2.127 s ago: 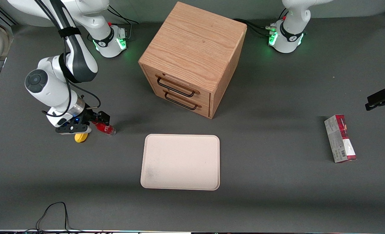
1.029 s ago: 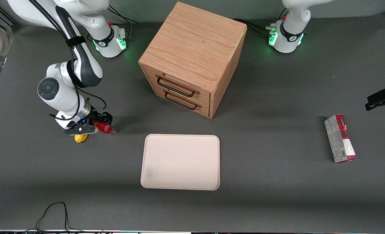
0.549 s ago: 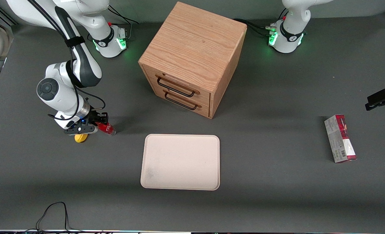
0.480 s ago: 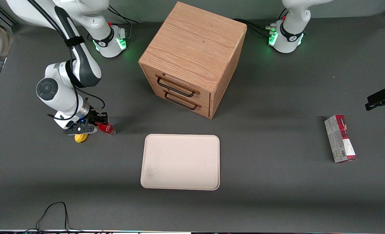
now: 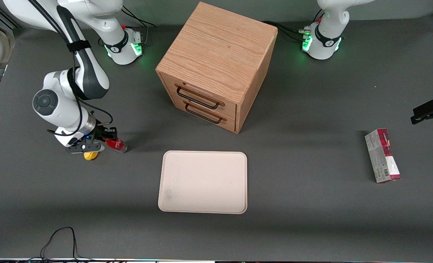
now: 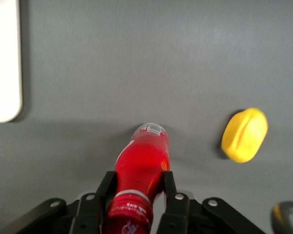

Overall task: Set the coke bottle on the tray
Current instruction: 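Lift the red bottle off the table with the right gripper, then carry the red bottle over the cream tray and lower it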

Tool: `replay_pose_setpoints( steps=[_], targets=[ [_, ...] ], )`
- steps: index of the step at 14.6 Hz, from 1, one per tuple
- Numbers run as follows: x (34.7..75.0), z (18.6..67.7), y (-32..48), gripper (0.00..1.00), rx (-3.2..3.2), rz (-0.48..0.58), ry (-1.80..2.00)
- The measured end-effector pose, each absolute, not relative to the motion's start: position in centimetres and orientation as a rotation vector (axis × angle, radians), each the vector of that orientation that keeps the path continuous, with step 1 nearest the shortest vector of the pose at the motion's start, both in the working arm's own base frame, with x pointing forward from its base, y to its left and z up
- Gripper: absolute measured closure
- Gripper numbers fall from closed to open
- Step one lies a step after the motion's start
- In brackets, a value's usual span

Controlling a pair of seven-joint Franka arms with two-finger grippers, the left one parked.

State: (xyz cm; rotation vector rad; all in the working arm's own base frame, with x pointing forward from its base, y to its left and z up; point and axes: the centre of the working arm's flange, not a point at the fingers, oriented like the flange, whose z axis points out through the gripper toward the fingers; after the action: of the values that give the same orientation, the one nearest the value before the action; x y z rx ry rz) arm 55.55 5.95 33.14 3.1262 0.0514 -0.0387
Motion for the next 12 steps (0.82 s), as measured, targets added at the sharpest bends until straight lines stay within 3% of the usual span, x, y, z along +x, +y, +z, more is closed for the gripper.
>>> replay_pose_setpoints(
  steps=[4,7,12],
  targets=[
    [58.9,39.8,6.0,0.56,3.132,0.071,-0.044],
    [61.0,47.6,6.0,0.56,3.133,0.134,-0.086],
    [62.4,58.1,6.7,0.56,3.15,0.111,-0.156]
  ],
)
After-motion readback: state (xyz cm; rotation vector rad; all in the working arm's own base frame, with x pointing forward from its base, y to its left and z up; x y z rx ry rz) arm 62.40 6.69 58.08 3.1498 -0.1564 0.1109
